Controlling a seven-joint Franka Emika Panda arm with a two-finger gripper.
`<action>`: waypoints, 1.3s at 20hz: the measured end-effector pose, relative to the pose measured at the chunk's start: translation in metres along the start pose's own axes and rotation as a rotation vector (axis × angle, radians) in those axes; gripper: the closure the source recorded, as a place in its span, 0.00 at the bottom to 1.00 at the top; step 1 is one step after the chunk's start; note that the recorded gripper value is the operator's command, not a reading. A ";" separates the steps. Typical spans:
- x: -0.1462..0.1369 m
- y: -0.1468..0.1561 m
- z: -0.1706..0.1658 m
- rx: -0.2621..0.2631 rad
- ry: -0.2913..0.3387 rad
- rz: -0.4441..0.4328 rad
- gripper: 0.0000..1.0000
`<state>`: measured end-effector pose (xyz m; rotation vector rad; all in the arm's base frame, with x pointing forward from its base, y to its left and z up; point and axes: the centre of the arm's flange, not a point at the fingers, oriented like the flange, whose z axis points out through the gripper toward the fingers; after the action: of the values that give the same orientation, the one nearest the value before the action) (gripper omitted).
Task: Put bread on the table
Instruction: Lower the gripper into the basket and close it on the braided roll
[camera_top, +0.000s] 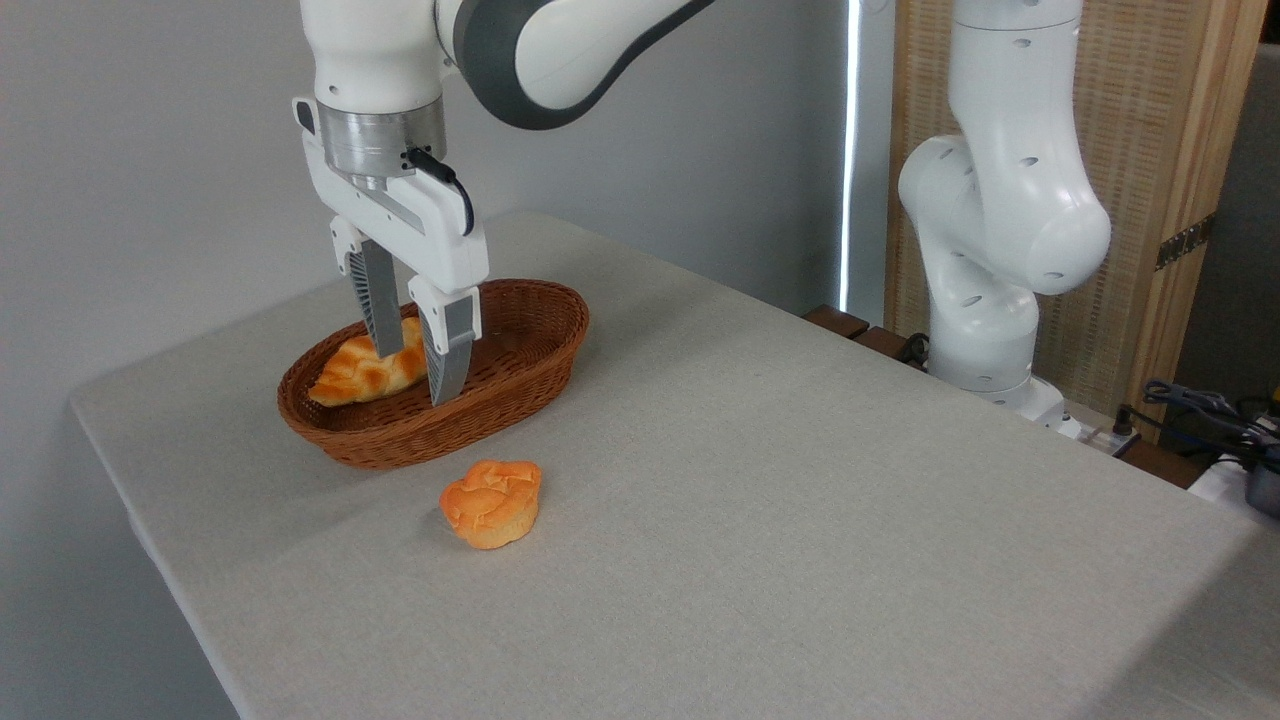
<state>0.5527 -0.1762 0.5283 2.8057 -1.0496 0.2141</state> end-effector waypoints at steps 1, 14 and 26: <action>0.003 0.008 0.005 -0.021 0.006 -0.002 0.00; 0.049 0.108 0.078 -0.176 0.062 0.058 0.00; 0.069 0.135 0.128 -0.154 0.094 0.032 0.00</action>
<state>0.5261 -0.3446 0.4257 2.6173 -1.0436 0.2552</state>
